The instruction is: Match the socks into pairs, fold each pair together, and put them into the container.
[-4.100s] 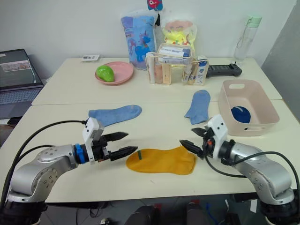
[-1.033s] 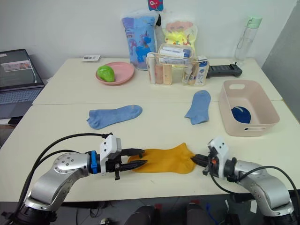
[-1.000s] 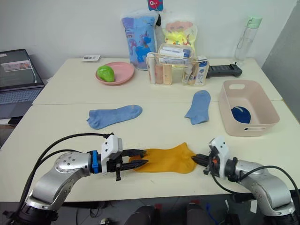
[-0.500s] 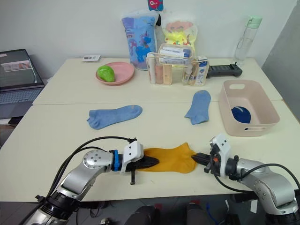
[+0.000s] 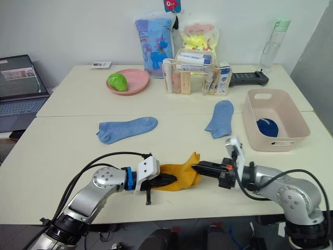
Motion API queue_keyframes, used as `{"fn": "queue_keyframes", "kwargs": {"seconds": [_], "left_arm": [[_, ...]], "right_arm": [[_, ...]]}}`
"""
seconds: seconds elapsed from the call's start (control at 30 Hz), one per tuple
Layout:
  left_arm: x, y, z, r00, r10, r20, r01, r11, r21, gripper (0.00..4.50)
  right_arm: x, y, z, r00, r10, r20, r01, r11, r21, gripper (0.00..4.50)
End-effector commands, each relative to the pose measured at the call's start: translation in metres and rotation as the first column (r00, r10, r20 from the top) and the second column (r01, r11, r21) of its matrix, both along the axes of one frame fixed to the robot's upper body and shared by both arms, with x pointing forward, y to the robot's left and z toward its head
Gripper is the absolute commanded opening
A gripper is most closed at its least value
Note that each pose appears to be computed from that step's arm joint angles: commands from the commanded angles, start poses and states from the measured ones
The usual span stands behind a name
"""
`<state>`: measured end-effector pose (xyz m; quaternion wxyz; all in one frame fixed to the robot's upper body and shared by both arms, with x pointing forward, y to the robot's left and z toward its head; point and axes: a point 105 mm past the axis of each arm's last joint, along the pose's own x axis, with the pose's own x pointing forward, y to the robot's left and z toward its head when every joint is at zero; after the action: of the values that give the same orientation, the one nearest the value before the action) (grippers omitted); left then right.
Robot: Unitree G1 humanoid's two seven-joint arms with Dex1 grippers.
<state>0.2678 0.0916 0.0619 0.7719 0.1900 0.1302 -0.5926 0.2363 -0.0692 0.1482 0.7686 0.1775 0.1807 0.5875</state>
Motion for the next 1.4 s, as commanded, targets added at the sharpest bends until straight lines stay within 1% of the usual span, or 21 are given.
{"fn": "queue_keyframes", "kwargs": {"seconds": [0.03, 0.1, 0.2, 0.27, 0.37, 0.4, 0.47, 0.53, 0.63, 0.77, 0.83, 0.87, 0.9, 1.03, 1.13, 1.17, 1.23, 1.3, 1.37, 1.4], "left_arm": [[-0.004, 0.001, -0.009, 0.999, 0.007, -0.039, -0.007, 1.0, 0.013, 0.05], [-0.003, 0.002, -0.008, 0.999, 0.021, -0.04, -0.021, 1.0, 0.001, 0.05], [-0.003, 0.006, 0.001, 0.997, 0.053, -0.053, -0.056, 0.998, -0.04, 0.05], [-0.003, 0.011, 0.013, 0.994, 0.087, -0.062, -0.092, 0.992, -0.081, 0.05], [-0.003, 0.031, 0.032, 0.988, 0.139, -0.063, -0.146, 0.983, -0.115, 0.05], [-0.004, 0.042, 0.044, 0.986, 0.156, -0.067, -0.163, 0.978, -0.126, 0.05], [-0.001, 0.058, 0.06, 0.98, 0.197, -0.035, -0.2, 0.973, -0.111, 0.05], [0.001, 0.065, 0.069, 0.977, 0.213, -0.021, -0.214, 0.971, -0.103, 0.05], [0.004, 0.072, 0.078, 0.973, 0.232, -0.014, -0.232, 0.967, -0.104, 0.05], [0.008, 0.074, 0.083, 0.971, 0.239, -0.001, -0.237, 0.966, -0.104, 0.05], [0.01, 0.073, 0.083, 0.971, 0.239, 0.003, -0.237, 0.966, -0.105, 0.0], [0.01, 0.071, 0.083, 0.972, 0.236, 0.009, -0.234, 0.967, -0.105, 0.0], [0.009, 0.069, 0.083, 0.974, 0.228, 0.009, -0.225, 0.968, -0.108, 0.0], [0.01, 0.063, 0.086, 0.978, 0.21, 0.013, -0.206, 0.97, -0.13, 0.0], [0.02, 0.061, 0.089, 0.971, 0.23, 0.06, -0.22, 0.965, -0.146, 0.0], [0.019, 0.059, 0.089, 0.975, 0.214, 0.056, -0.204, 0.968, -0.147, 0.0], [0.015, 0.053, 0.088, 0.984, 0.173, 0.039, -0.166, 0.975, -0.148, 0.0], [0.006, 0.046, 0.082, 0.992, 0.124, 0.001, -0.123, 0.983, -0.134, 0.0], [0.001, 0.044, 0.077, 0.994, 0.105, -0.019, -0.107, 0.986, -0.124, 0.0], [-0.001, 0.045, 0.068, 0.993, 0.111, -0.03, -0.114, 0.989, -0.095, 0.0]], "right_arm": [[0.002, 0.019, 0.008, 0.998, 0.059, 0.017, -0.059, 0.997, 0.039, 0.0], [0.004, 0.026, 0.005, 0.996, 0.083, 0.015, -0.083, 0.996, 0.032, 0.0], [0.01, 0.031, -0.003, 0.996, 0.089, 0.006, -0.089, 0.996, 0.022, 0.0], [0.014, 0.033, -0.01, 0.995, 0.095, 0.007, -0.095, 0.996, 0.003, 0.0], [0.02, 0.041, -0.018, 0.994, 0.112, 0.012, -0.112, 0.994, -0.01, 0.0], [0.021, 0.046, -0.02, 0.991, 0.132, 0.012, -0.132, 0.991, -0.014, 0.0], [0.023, 0.054, -0.021, 0.986, 0.165, 0.012, -0.165, 0.986, -0.016, 0.0], [0.025, 0.057, -0.023, 0.983, 0.183, 0.009, -0.183, 0.983, -0.022, 0.0], [0.028, 0.063, -0.025, 0.978, 0.208, 0.001, -0.208, 0.978, -0.028, 0.0], [0.031, 0.072, -0.029, 0.971, 0.239, -0.028, -0.24, 0.97, -0.026, 0.0], [0.034, 0.073, -0.031, 0.971, 0.237, -0.02, -0.238, 0.97, -0.042, 0.57], [0.034, 0.073, -0.031, 0.97, 0.244, -0.019, -0.245, 0.969, -0.043, 0.75], [0.033, 0.073, -0.029, 0.968, 0.251, -0.02, -0.251, 0.967, -0.039, 1.05], [0.031, 0.07, -0.022, 0.966, 0.258, -0.027, -0.258, 0.966, -0.017, 2.52], [0.031, 0.067, -0.016, 0.967, 0.251, -0.029, -0.251, 0.968, 0.004, 3.56], [0.031, 0.065, -0.012, 0.969, 0.245, -0.028, -0.244, 0.97, 0.013, 3.87], [0.032, 0.057, -0.005, 0.975, 0.222, -0.017, -0.221, 0.975, 0.023, 3.87], [0.037, 0.044, -0.004, 0.988, 0.156, -0.002, -0.156, 0.988, -0.006, 3.87], [0.04, 0.037, -0.005, 0.993, 0.121, 0.001, -0.121, 0.992, -0.027, 3.87], [0.042, 0.029, -0.008, 0.996, 0.084, 0.011, -0.083, 0.994, -0.065, 3.87]]}}
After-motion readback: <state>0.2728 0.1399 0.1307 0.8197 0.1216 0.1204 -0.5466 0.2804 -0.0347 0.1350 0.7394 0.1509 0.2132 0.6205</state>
